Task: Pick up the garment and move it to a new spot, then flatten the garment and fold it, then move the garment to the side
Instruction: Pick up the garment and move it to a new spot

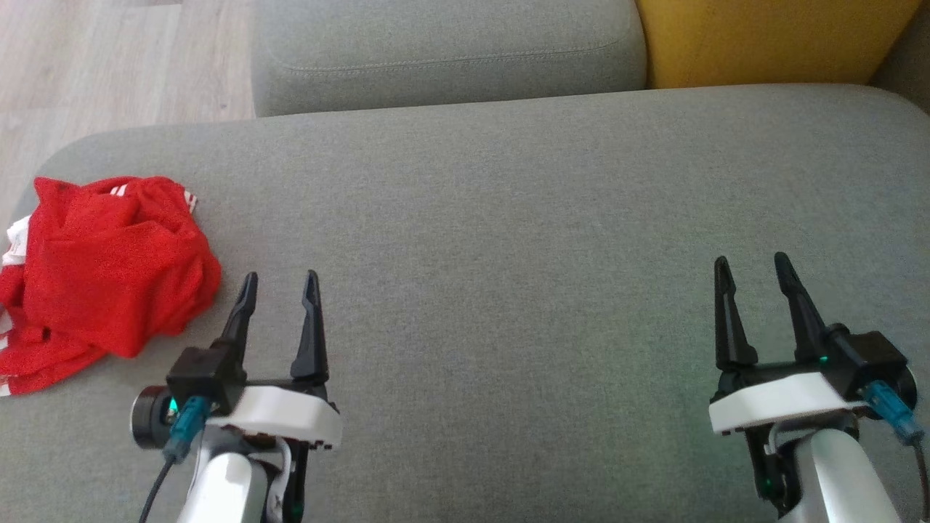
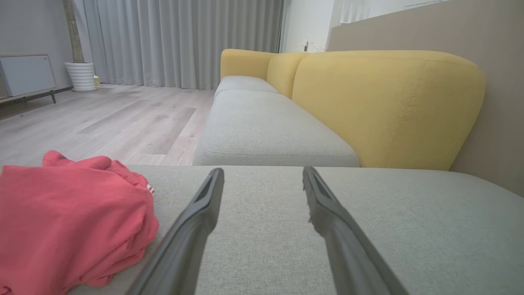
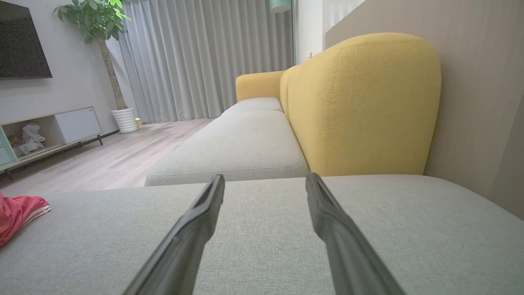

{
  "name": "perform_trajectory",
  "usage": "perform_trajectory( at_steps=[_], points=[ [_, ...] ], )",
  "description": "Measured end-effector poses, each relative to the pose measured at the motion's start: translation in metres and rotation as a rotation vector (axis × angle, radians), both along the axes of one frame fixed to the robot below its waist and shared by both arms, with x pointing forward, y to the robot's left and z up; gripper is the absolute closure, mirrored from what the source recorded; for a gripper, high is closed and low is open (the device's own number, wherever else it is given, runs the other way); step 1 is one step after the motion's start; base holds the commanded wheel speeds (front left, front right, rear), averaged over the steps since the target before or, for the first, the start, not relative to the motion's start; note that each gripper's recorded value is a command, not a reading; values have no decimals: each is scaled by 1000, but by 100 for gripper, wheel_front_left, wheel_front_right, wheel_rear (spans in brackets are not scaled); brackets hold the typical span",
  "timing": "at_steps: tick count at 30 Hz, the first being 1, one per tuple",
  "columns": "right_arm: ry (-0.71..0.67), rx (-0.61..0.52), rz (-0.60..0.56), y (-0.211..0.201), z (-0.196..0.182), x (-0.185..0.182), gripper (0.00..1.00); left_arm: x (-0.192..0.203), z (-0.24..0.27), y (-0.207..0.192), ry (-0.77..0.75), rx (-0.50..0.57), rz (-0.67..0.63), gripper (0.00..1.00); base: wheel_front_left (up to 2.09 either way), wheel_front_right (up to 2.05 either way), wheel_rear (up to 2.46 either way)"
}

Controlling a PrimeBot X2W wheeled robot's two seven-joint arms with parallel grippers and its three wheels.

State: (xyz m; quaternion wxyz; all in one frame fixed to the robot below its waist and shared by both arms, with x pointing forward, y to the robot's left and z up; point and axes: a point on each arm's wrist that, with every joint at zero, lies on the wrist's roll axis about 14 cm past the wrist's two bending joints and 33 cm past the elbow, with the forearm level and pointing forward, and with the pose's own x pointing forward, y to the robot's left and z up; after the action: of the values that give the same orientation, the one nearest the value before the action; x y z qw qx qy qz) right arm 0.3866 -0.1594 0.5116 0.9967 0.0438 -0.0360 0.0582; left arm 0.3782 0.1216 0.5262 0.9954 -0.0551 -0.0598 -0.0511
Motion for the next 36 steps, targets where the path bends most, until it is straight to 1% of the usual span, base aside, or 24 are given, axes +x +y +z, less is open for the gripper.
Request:
perform_trajectory(
  at_steps=[8,15,22,28,36],
  points=[
    [-12,7,60,21,4,5,0,-6,3,18,-10,-3,51,0,0,0,0],
    [-25,22,168,59,9,11,0,-22,8,49,-22,-12,152,0,0,0,0],
    [-10,31,319,112,6,9,0,-50,9,94,-30,-16,300,0,0,0,0],
    [2,37,436,153,4,5,0,-81,3,128,-19,-13,418,0,0,0,0],
    [7,46,530,187,4,1,0,-106,2,152,-22,-15,504,0,0,0,0]
  ],
)
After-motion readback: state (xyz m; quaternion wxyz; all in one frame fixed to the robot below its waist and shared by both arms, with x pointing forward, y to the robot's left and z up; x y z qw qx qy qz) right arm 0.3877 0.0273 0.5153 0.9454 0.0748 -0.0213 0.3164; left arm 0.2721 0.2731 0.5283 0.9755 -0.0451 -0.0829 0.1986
